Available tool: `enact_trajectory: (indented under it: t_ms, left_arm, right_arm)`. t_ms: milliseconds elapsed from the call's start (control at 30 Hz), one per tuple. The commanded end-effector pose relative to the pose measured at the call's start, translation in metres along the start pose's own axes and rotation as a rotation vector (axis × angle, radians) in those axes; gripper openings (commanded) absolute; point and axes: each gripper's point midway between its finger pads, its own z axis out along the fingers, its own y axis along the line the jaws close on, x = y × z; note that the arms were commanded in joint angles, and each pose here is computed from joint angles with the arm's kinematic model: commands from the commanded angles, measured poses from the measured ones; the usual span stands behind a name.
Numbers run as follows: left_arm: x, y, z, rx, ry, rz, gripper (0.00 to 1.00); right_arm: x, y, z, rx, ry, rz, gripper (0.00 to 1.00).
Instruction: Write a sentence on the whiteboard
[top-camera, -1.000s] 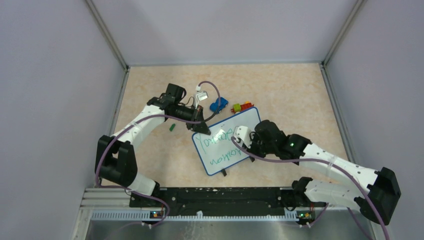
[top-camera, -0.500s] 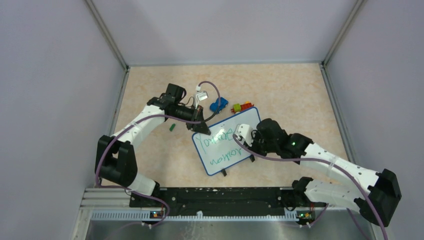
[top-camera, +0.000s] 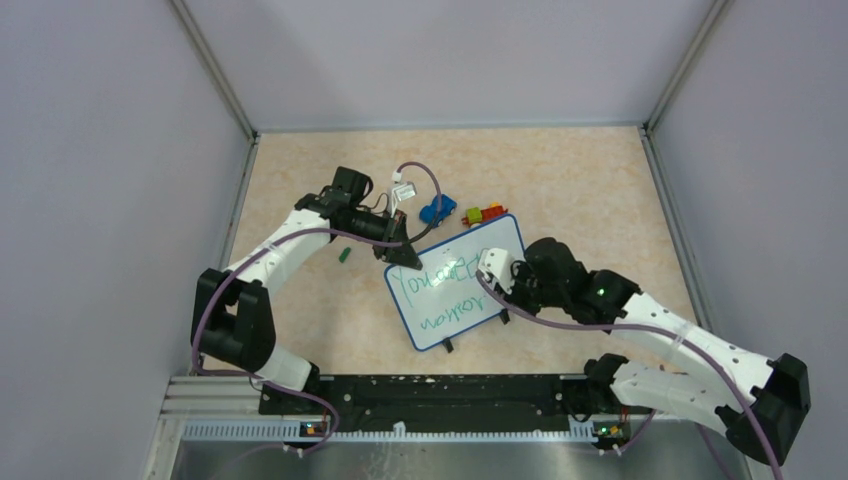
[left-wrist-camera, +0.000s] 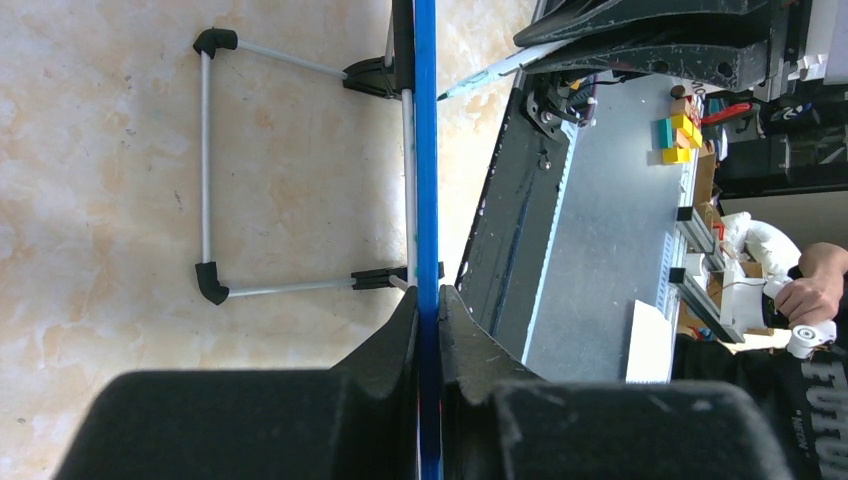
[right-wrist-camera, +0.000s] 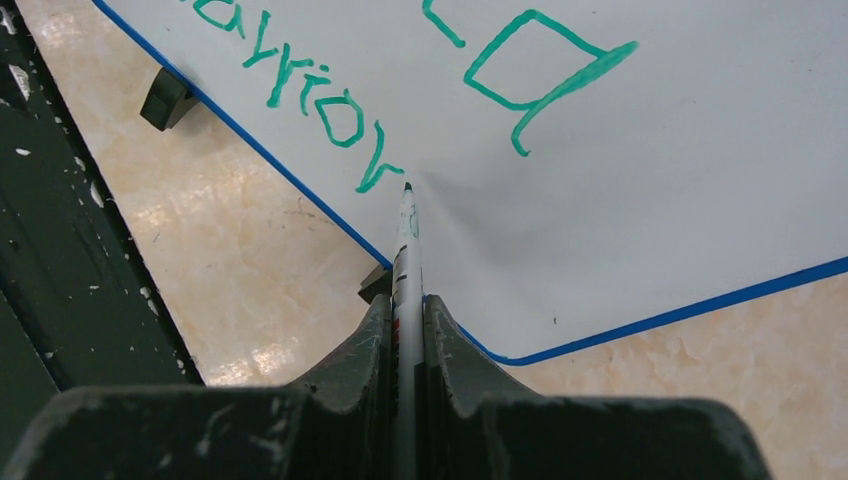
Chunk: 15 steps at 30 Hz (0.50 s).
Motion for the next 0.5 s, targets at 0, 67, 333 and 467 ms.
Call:
enact_trajectory:
  t_ms: [0,67,333,467]
  left_arm:
    - [0.000,0.006,0.004,-0.017,0.009,0.019,0.00]
    - [-0.001,0.006,0.004,-0.016,0.009,0.019,0.00]
    - [0.001,0.006,0.003,-0.018,0.009,0.023,0.00]
    - [0.000,0.005,0.003,-0.017,0.008,0.024,0.00]
  right_arm:
    - [-0.010,-0.019,-0.011,0.094,-0.032,0.018,0.00]
    - [-0.007,-0.023,-0.012,0.100,-0.025,0.036,0.00]
    - [0.001,-0.025,-0.014,0.087,-0.015,0.063,0.00]
    - [0.002,-0.023,-0.012,0.073,-0.015,0.065,0.00]
